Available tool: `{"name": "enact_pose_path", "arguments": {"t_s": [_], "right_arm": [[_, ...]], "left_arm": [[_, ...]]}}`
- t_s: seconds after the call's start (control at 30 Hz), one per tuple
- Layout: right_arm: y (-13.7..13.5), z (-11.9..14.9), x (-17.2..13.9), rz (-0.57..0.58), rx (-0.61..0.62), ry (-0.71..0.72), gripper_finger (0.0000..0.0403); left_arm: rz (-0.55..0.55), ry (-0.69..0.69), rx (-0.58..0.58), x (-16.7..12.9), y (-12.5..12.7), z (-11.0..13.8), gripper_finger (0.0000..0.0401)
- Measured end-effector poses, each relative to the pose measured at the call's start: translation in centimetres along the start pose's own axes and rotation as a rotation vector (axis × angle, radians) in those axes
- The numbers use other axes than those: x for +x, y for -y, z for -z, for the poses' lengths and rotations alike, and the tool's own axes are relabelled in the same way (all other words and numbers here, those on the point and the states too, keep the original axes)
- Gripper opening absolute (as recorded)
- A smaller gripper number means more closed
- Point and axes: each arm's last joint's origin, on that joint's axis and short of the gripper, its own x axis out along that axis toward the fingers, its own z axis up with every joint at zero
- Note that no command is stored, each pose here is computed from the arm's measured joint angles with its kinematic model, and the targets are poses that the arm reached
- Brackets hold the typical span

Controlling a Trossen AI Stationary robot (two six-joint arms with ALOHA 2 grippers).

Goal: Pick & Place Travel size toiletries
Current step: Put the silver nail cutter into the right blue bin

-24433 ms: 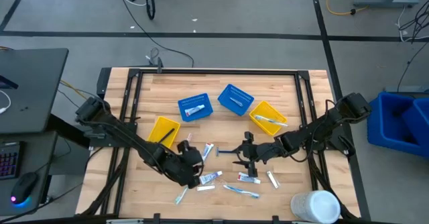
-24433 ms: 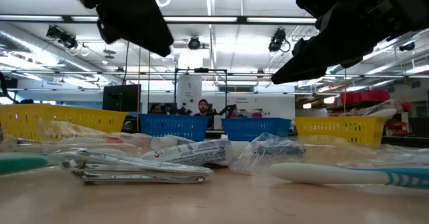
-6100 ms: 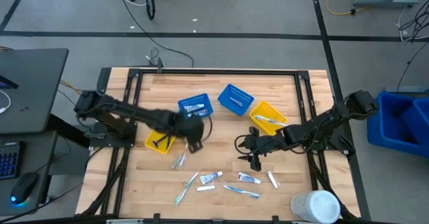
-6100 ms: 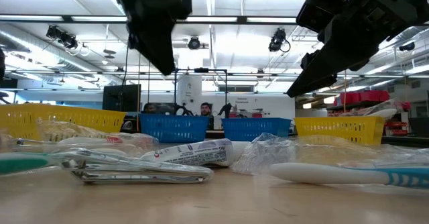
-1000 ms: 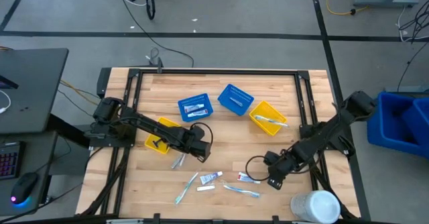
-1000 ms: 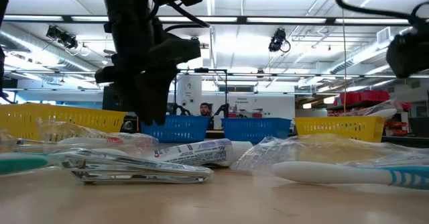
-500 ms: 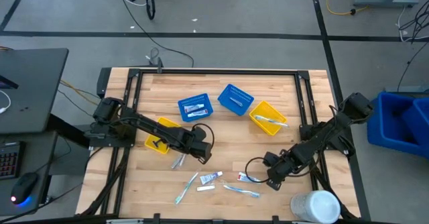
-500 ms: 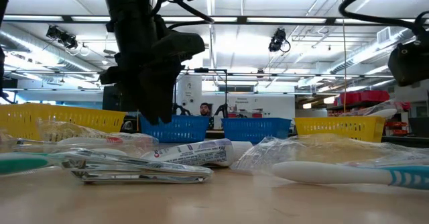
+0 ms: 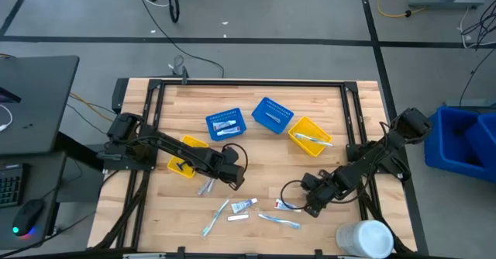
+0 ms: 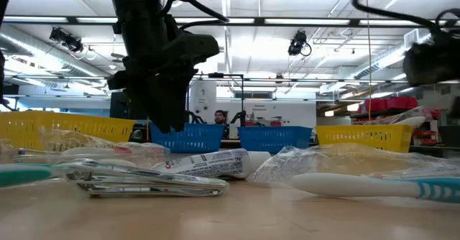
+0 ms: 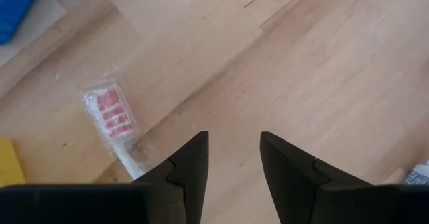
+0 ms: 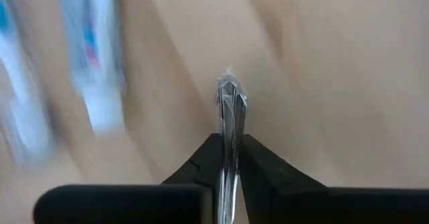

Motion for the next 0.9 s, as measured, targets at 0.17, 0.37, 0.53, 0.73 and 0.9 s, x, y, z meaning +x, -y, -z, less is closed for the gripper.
{"name": "enact_pose_path", "arguments": {"t_s": [0.17, 0.37, 0.53, 0.73, 0.9], "right_arm": [[-0.5, -1.8, -1.5, -0.015, -0.113, 0.179, 0.0047], [0.0, -7.7, -4.1, 0.201, -0.266, 0.653, 0.0049], [3.1, -13.7, -5.3, 0.238, -0.347, 0.775, 0.0055], [9.9, -18.1, -6.0, 0.330, -0.252, 0.749, 0.0056], [14.6, -19.7, -5.6, 0.336, -0.201, 0.680, 0.0057]], "left_arm": [[0.026, 0.002, 0.091, -0.9, -0.1, -0.2, 0.0144], [0.042, 0.068, 0.144, -1.9, 0.2, -0.6, 0.0144], [0.093, 0.103, 0.222, -2.0, 0.8, -0.9, 0.0144], [0.126, 0.132, 0.212, -2.1, 1.2, -1.2, 0.0144], [0.134, 0.153, 0.219, -2.2, 1.3, -1.3, 0.0144]]}}
